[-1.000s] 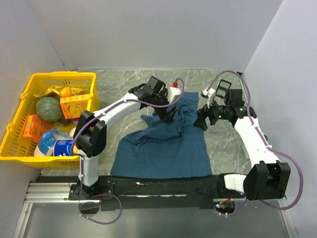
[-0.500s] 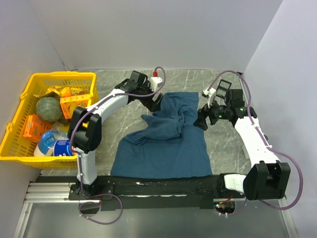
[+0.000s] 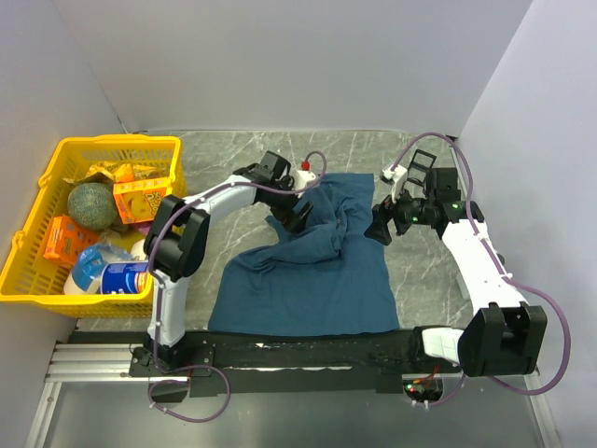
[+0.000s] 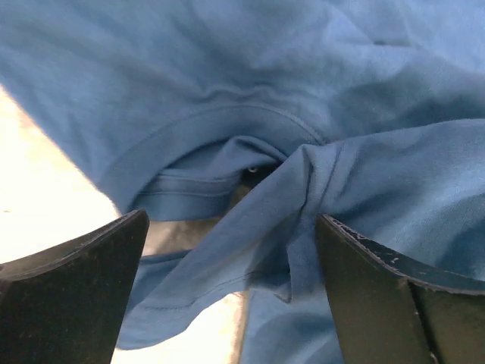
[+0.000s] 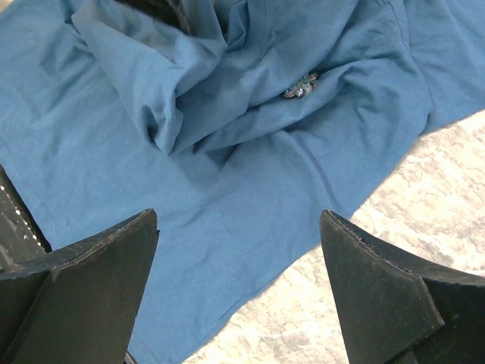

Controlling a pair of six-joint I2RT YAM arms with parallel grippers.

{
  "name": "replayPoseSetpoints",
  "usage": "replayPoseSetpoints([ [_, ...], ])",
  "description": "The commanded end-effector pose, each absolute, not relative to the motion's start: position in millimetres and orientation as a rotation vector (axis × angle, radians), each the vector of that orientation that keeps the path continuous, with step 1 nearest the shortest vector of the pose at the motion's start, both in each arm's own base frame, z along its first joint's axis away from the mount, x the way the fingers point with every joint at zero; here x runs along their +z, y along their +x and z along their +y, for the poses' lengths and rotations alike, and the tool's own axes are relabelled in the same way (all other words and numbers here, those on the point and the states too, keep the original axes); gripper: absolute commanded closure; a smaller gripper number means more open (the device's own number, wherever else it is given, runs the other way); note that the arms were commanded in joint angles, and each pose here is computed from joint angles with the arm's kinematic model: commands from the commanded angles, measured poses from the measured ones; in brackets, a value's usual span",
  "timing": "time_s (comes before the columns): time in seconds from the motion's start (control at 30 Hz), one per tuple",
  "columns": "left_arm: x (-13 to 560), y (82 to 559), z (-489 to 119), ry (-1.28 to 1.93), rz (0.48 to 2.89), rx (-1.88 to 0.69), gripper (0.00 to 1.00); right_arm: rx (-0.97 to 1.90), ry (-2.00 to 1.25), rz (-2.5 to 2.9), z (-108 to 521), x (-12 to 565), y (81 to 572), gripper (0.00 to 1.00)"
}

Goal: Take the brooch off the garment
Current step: Adjust the clothes at the center of the board.

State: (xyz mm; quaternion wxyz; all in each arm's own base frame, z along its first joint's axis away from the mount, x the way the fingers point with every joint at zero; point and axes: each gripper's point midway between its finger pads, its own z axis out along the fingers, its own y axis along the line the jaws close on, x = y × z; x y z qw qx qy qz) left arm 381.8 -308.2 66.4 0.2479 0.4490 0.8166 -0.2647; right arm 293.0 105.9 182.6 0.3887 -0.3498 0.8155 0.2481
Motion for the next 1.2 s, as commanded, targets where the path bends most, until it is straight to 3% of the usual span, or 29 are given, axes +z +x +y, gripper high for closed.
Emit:
replayPoseSetpoints([
  [0.0,63,376,-308,1.272,2.234,-0.748,0.08,0.645,-0.871,2.042,108,186,301,0.08],
  [0.17,53,371,-303,1.298,2.290,-0.743,0.52,0.694,-0.837,2.100,120,172,314,0.12],
  [0.2,52,372,-302,1.298,2.296,-0.729,0.70,0.669,-0.828,2.097,120,173,322,0.13],
  [0.3,52,375,-297,1.277,2.309,-0.686,0.99,0.670,-0.807,2.109,129,174,335,0.16],
  [0.5,94,410,-281,1.108,2.242,-0.560,0.99,0.644,-0.730,2.121,129,177,368,0.21],
  [0.77,185,488,-196,0.688,2.078,-0.143,0.99,0.670,-0.703,2.141,141,171,392,0.25],
  [1.1,157,502,-131,0.478,2.195,0.268,0.99,0.660,-0.734,2.163,164,166,408,0.26],
  [1.17,150,502,-128,0.470,2.221,0.296,0.94,0.623,-0.715,2.178,163,164,415,0.26],
])
